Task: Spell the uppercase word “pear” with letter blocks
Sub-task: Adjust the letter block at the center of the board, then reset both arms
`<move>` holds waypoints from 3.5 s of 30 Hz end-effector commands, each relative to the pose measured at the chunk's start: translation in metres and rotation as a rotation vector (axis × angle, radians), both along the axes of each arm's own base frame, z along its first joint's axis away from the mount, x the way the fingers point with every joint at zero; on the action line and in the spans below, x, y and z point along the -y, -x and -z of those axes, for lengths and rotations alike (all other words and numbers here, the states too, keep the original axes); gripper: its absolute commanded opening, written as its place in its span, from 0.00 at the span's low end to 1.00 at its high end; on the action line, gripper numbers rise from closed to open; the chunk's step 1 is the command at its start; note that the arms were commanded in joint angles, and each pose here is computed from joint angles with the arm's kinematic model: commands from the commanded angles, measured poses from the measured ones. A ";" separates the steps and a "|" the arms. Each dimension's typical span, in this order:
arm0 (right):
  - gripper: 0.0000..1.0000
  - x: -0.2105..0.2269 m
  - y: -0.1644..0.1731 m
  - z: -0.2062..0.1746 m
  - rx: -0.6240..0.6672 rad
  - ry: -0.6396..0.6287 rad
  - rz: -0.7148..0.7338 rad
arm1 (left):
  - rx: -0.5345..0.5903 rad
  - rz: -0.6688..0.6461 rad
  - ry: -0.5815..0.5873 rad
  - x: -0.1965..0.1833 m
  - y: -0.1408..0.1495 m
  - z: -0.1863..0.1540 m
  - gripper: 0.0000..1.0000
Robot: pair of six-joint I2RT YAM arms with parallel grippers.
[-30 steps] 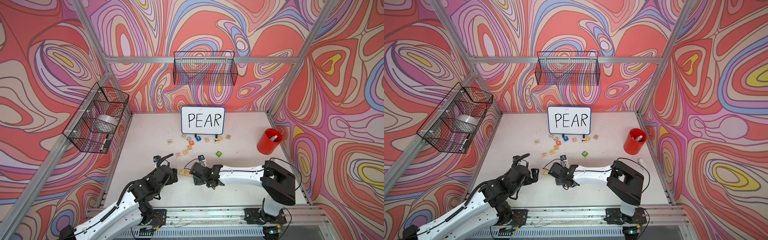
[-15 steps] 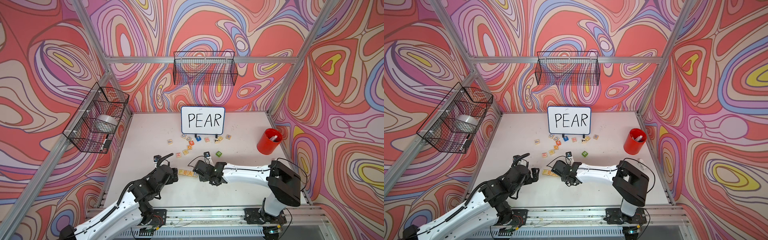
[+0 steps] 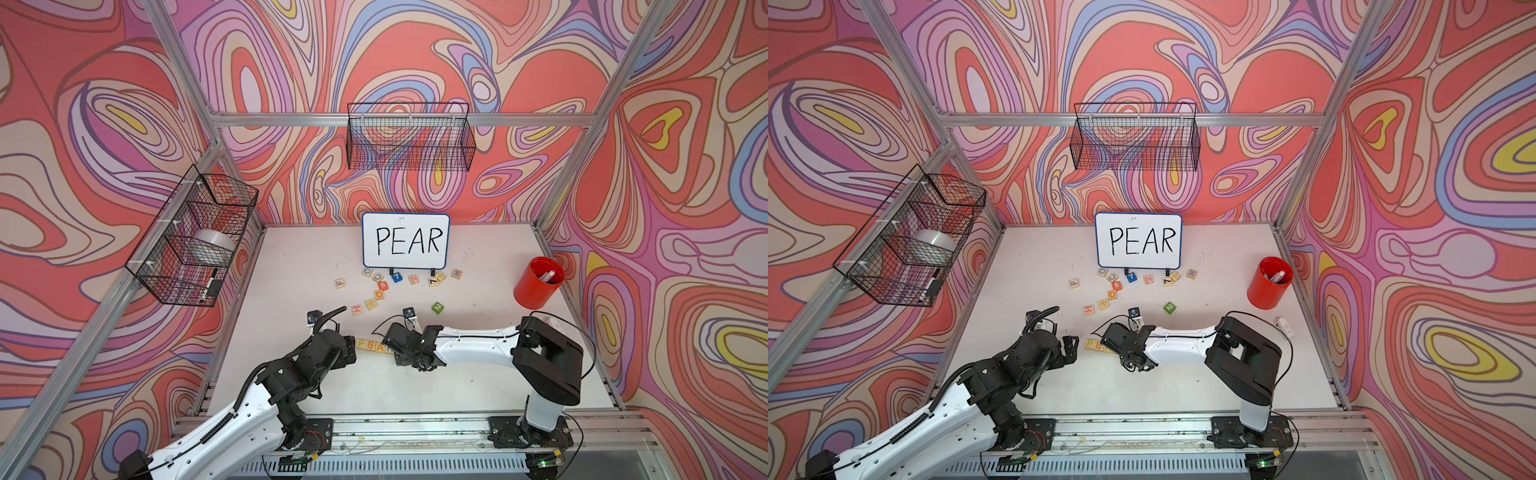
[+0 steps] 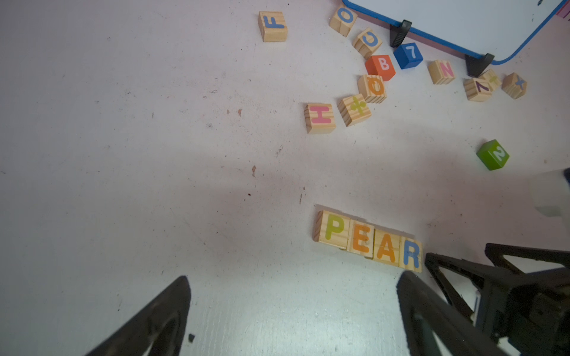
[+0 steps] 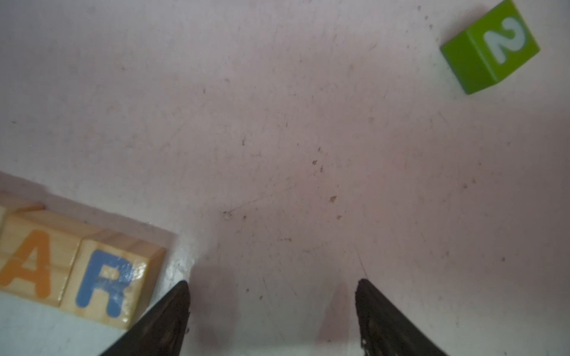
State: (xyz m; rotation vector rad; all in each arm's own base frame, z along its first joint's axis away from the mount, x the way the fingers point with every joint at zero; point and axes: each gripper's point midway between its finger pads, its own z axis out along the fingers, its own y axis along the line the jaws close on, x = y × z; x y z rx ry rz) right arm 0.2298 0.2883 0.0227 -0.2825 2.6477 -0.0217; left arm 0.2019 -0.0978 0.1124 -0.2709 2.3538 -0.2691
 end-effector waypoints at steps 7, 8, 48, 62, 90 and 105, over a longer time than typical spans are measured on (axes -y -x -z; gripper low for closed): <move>0.86 -0.018 -0.007 -0.003 0.005 -0.046 -0.016 | 0.025 -0.025 -0.002 -0.005 -0.003 -0.010 1.00; 0.86 -0.019 -0.006 -0.003 0.004 -0.049 -0.018 | 0.023 -0.025 -0.003 -0.005 -0.002 -0.010 1.00; 0.97 0.143 -0.010 -0.081 0.208 0.048 0.293 | -0.189 0.267 0.118 0.104 -0.043 0.049 0.98; 0.97 0.150 -0.010 -0.080 0.213 0.060 0.300 | -0.113 0.185 0.093 0.082 -0.046 0.028 1.00; 0.98 0.264 -0.090 -0.148 0.425 0.016 0.497 | 0.470 -0.307 -0.376 -0.079 -0.083 -0.090 1.00; 0.98 0.345 -0.133 -0.133 0.619 0.063 0.661 | 0.600 -0.315 -0.557 -0.125 -0.113 -0.041 1.00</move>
